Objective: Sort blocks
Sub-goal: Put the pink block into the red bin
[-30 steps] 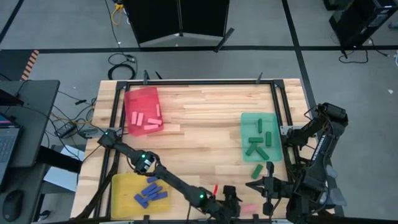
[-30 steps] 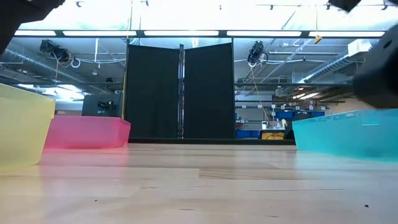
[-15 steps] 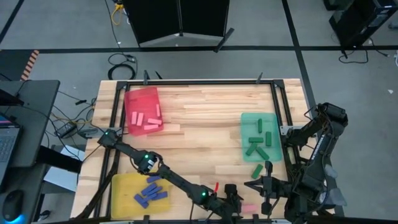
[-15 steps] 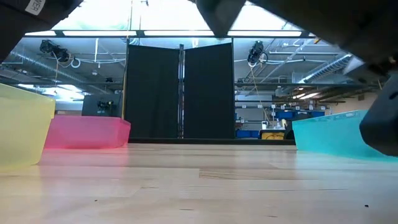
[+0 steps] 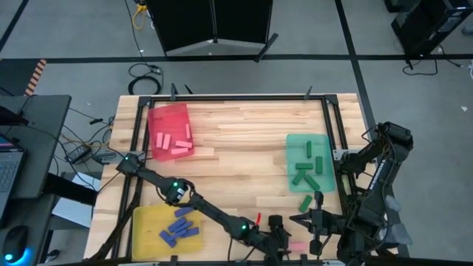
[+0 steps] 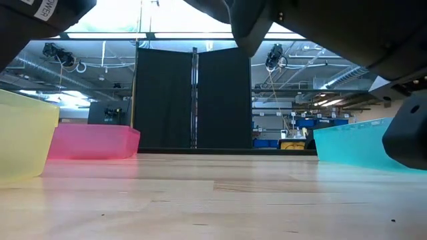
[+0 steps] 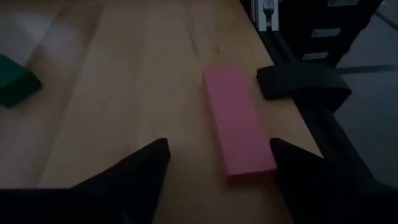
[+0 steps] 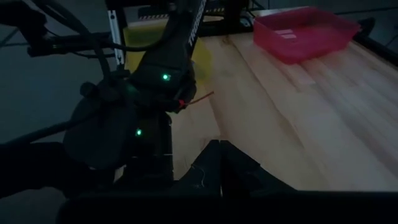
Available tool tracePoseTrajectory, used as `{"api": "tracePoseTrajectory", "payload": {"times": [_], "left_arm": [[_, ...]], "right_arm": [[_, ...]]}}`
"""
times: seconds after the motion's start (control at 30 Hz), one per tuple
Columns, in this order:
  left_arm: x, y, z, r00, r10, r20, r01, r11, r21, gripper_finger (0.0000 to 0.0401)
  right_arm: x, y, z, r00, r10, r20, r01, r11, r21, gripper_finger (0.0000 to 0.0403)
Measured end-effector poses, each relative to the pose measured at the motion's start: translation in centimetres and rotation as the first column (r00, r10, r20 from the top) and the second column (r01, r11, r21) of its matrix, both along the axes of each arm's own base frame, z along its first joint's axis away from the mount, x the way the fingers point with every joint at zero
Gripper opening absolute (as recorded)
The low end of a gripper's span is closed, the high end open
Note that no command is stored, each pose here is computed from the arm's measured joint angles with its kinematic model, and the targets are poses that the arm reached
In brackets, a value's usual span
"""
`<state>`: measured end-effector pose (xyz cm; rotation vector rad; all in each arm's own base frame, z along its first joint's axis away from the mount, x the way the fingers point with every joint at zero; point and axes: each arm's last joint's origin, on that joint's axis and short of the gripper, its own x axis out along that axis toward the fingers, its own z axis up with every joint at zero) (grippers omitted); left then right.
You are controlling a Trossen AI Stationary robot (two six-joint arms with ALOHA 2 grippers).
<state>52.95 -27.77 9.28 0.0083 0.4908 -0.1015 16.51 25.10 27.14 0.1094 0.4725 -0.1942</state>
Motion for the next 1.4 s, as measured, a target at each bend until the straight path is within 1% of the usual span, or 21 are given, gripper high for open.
{"api": "tracePoseTrajectory", "payload": {"times": [0.1,0.33,0.5,0.7,0.8,0.9,0.93,1.23,1.4], "left_arm": [[0.3,0.4,-0.5,1.000,0.003,0.004,-0.003,1.000,-0.005,0.0282],[0.6,0.8,-0.5,1.000,-0.008,0.008,0.008,1.000,-0.011,0.0267],[0.7,1.1,-0.6,1.000,-0.021,0.011,0.021,1.000,-0.006,0.0241],[0.8,1.1,-0.6,0.999,-0.037,0.008,0.037,0.999,0.009,0.0194],[0.8,1.2,-0.7,0.999,-0.041,0.005,0.041,0.999,0.008,0.0162],[0.9,1.5,-0.8,0.999,-0.042,-0.012,0.042,0.999,0.008,0.0120],[0.9,1.6,-0.7,0.999,-0.043,-0.013,0.043,0.999,0.007,0.0113],[1.1,1.9,-0.5,0.998,-0.052,-0.021,0.052,0.999,-0.004,0.0113],[1.1,2.4,0.2,0.998,-0.048,-0.043,0.048,0.999,-0.010,0.0113]], "right_arm": [[0.0,0.0,0.0,1.000,0.000,0.001,0.000,1.000,0.003,0.0009],[0.0,0.0,0.0,1.000,0.001,0.001,-0.001,1.000,0.002,0.0009],[0.0,0.0,0.0,1.000,0.002,0.001,-0.002,1.000,0.000,0.0009],[0.0,0.0,0.0,1.000,0.002,0.000,-0.002,1.000,0.000,0.0009],[0.0,0.0,0.0,1.000,0.001,0.001,-0.001,1.000,0.001,0.0009],[0.0,0.0,0.0,1.000,0.001,0.002,-0.001,1.000,0.004,0.0009],[0.0,0.0,0.0,1.000,0.001,0.002,-0.001,1.000,0.004,0.0009],[0.0,0.0,0.0,1.000,0.003,0.002,-0.003,1.000,0.000,0.0009],[0.0,0.1,0.0,1.000,0.003,0.004,-0.003,1.000,0.002,0.0009]]}}
